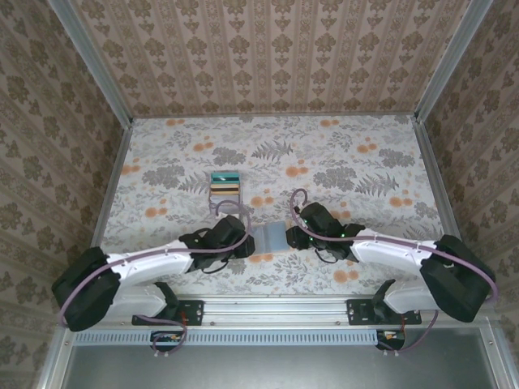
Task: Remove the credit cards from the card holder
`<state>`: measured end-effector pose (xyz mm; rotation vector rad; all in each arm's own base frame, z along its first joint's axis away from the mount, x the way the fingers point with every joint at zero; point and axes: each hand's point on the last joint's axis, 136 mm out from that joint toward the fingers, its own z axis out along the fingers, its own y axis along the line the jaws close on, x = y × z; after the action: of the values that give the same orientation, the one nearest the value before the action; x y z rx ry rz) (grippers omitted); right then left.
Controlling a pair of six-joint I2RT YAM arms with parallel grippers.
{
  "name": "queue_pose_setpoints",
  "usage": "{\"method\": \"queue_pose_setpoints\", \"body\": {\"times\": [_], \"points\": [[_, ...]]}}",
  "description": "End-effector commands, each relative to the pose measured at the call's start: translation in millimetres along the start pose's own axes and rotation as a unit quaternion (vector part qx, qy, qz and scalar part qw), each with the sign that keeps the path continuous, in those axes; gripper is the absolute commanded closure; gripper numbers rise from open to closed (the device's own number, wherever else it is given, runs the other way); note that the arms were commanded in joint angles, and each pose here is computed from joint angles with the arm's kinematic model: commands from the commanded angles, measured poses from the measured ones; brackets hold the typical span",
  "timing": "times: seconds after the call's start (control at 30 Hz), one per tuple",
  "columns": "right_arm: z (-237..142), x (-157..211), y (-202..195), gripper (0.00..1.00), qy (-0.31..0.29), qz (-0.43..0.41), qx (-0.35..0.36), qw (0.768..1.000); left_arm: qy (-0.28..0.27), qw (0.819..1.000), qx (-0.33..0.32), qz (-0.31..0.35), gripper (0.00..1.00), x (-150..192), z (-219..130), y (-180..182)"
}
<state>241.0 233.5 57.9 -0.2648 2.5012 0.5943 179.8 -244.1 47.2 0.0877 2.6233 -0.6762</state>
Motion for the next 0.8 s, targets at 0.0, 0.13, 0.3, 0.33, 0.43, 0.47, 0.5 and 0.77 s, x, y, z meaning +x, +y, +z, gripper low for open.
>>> {"method": "queue_pose_setpoints", "body": {"times": [0.0, 0.13, 0.3, 0.33, 0.43, 0.47, 0.5, 0.77], "points": [[10.1, 3.6, 3.2, 0.67, 0.0, 0.027, -0.009, 1.0, -0.007, 1.0, 0.024, 0.012, 0.65, -9.4, 2.4, -19.8], [21.1, 14.3, -6.5, 0.67, 0.017, 0.032, 0.014, 0.999, 0.001, 1.0, 0.013, 0.01, 0.66, -6.6, 8.5, -15.3], [23.8, 20.8, -15.8, 0.69, 0.022, 0.031, 0.041, 0.998, 0.01, 1.0, -0.006, 0.004, 0.67, -1.6, 14.0, -5.8], [23.7, 21.7, -17.5, 0.68, 0.023, 0.03, 0.047, 0.998, 0.01, 1.0, -0.01, 0.003, 0.67, -1.5, 14.6, -3.8], [22.9, 23.5, -20.9, 0.68, 0.024, 0.029, 0.056, 0.998, 0.013, 1.0, -0.014, 0.002, 0.67, -0.2, 15.9, -1.7], [22.9, 23.7, -21.1, 0.68, 0.023, 0.028, 0.057, 0.998, 0.014, 1.0, -0.015, 0.002, 0.67, 0.4, 16.5, -1.3], [22.9, 24.2, -21.2, 0.68, 0.023, 0.028, 0.058, 0.998, 0.015, 1.0, -0.014, 0.003, 0.67, 0.2, 17.4, -2.0], [29.6, 34.1, -20.3, 0.68, 0.041, 0.03, 0.056, 0.997, 0.031, 0.999, -0.015, 0.002, 0.67, 5.2, 25.1, -2.6]]}}
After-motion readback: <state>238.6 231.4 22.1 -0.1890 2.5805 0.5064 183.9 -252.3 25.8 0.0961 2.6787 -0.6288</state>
